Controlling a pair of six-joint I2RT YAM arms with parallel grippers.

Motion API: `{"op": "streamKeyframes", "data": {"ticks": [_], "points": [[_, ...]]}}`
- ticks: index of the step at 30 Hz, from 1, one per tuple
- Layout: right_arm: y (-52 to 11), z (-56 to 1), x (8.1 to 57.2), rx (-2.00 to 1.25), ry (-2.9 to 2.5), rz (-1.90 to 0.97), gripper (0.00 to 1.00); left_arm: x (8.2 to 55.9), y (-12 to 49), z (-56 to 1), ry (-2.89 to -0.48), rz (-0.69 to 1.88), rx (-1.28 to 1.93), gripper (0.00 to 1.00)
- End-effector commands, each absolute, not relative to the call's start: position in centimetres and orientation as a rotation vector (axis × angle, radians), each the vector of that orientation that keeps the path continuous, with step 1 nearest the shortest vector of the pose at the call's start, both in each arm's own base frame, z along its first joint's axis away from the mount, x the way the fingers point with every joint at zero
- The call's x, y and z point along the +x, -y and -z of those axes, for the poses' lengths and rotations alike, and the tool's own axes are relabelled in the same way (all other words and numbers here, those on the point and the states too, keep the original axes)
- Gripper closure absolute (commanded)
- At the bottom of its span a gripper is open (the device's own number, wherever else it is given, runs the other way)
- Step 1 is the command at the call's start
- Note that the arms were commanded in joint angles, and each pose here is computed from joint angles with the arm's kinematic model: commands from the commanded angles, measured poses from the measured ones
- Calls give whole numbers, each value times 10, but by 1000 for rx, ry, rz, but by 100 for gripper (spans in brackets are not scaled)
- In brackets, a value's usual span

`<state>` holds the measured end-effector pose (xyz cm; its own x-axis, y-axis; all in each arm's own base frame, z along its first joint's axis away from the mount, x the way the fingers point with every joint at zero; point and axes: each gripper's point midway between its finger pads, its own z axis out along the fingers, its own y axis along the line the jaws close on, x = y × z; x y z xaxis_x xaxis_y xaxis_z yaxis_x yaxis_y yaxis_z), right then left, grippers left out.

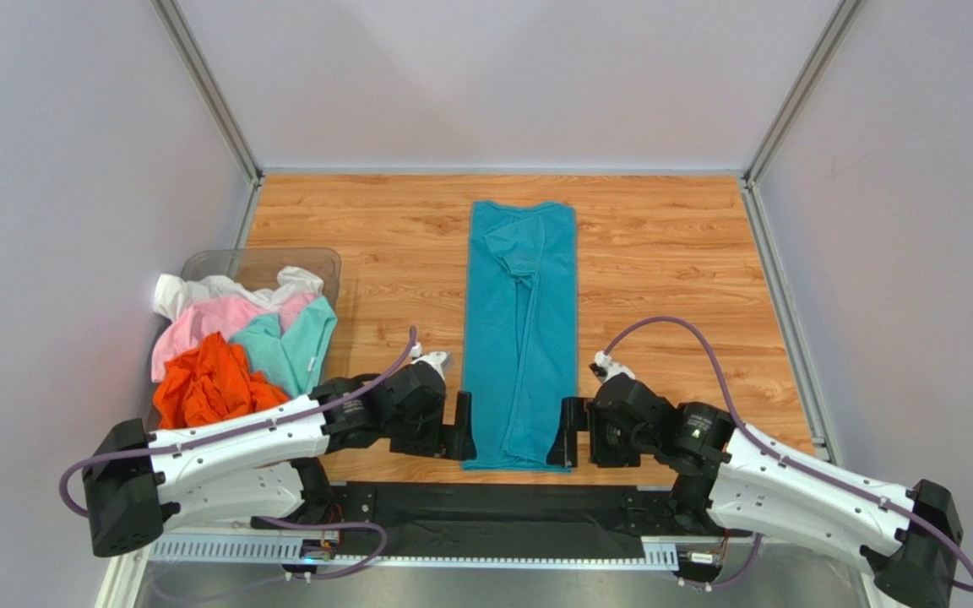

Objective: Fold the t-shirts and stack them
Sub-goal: Fold the tshirt

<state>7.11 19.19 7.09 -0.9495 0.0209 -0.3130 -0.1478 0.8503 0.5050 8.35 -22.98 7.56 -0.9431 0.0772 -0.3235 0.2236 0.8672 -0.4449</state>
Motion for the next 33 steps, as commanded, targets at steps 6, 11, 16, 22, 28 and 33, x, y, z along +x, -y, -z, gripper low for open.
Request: {"op": "streamKeyframes", "data": {"ticks": [6,11,16,22,28,33], "points": [[-202,-63,81,-5,-2708,-765,1,85,263,-63,-2713,874,176,6],[-206,-60,83,24,-2704,-783,3,87,270,-47,-2757,834,188,22],[-201,-52,88,62,-2702,-725,4,82,275,-32,-2829,803,217,39],[-197,-45,89,80,-2714,-677,6,79,269,-22,-2868,756,193,76],[-196,-40,91,86,-2733,-629,9,77,266,-21,-2881,747,180,100],[-196,-37,94,97,-2755,-573,13,75,263,-19,-2886,745,167,100]]}}
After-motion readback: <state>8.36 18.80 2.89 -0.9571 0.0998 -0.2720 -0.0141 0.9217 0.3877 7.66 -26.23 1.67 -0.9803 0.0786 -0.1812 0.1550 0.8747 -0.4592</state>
